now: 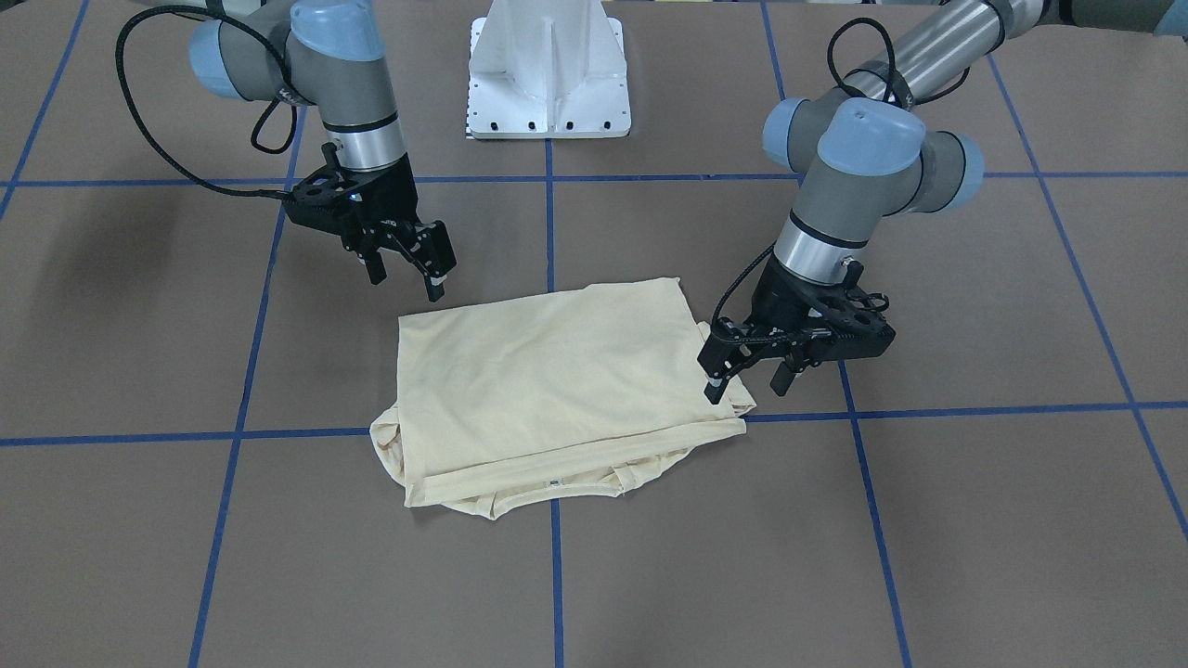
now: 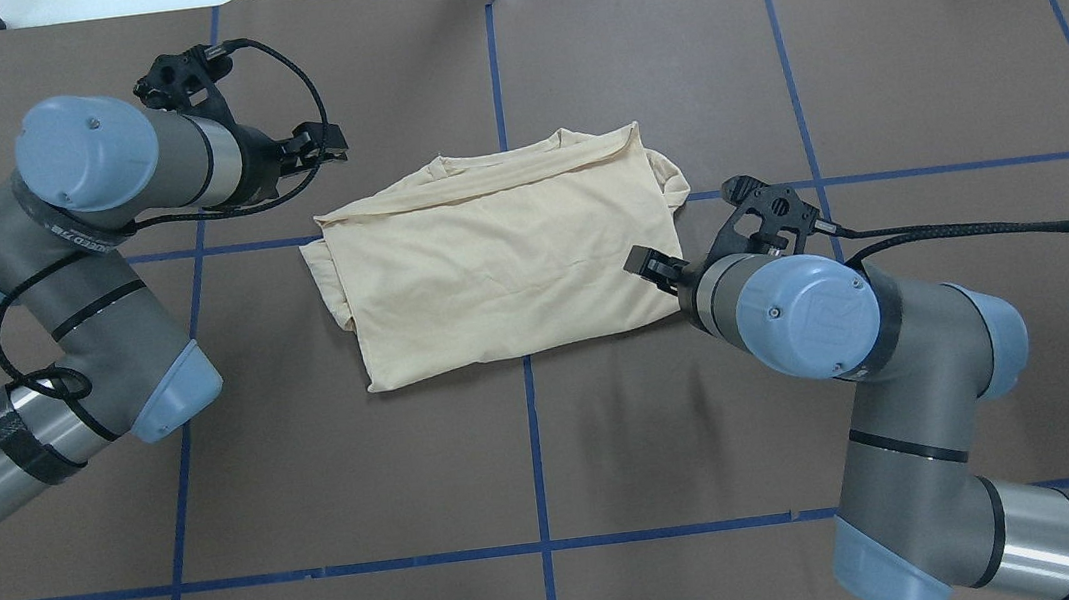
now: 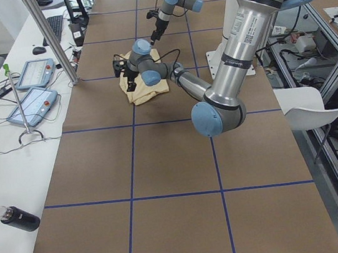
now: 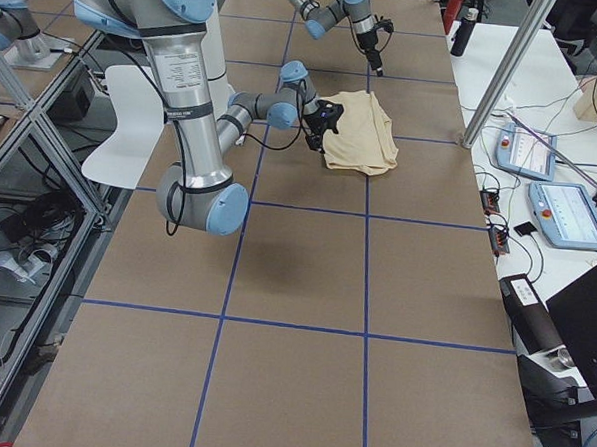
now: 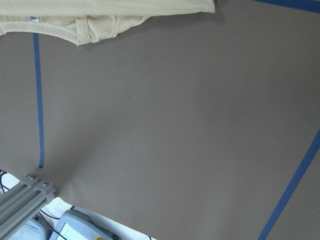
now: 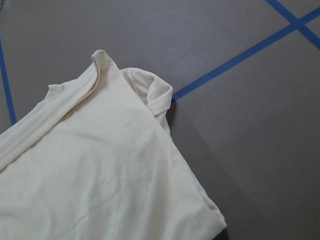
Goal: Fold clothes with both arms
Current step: 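Release the hem and draw both grippers back from the folded shirt, then move the right gripper to the shirt's near corner and grasp it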
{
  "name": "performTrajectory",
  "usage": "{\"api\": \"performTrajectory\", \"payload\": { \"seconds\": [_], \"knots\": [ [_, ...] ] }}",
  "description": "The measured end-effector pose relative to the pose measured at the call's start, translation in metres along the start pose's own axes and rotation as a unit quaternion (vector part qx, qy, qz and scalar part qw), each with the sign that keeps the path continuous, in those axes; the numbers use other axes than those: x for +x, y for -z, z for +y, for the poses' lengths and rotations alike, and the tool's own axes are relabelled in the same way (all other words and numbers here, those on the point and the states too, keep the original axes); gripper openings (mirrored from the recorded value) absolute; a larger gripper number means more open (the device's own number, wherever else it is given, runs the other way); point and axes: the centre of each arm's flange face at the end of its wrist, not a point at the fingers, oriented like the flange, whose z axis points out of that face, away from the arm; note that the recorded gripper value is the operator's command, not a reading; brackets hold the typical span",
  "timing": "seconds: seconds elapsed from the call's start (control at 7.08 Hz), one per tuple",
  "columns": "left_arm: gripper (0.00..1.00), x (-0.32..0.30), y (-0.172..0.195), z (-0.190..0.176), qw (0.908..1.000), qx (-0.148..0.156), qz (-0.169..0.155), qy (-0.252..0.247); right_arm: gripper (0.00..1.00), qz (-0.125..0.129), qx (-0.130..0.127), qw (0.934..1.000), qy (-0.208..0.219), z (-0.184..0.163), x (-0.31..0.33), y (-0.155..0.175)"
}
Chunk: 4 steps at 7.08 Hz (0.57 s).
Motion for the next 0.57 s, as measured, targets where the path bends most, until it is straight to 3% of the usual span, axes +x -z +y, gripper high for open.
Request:
{"api": "performTrajectory", "payload": {
  "seconds": [0.42, 0.57],
  "knots": [
    [1.00, -0.001, 0.000, 0.000, 1.0000, -0.001, -0.001, 0.002, 0.93, 0.036, 0.013, 0.9988, -0.032, 0.014, 0.018, -0.039],
    [1.00, -0.002, -0.002, 0.000, 1.0000, -0.001, -0.003, 0.002, 0.85, 0.044, 0.009, 0.9983, -0.038, 0.016, 0.020, -0.045]
  ]
}}
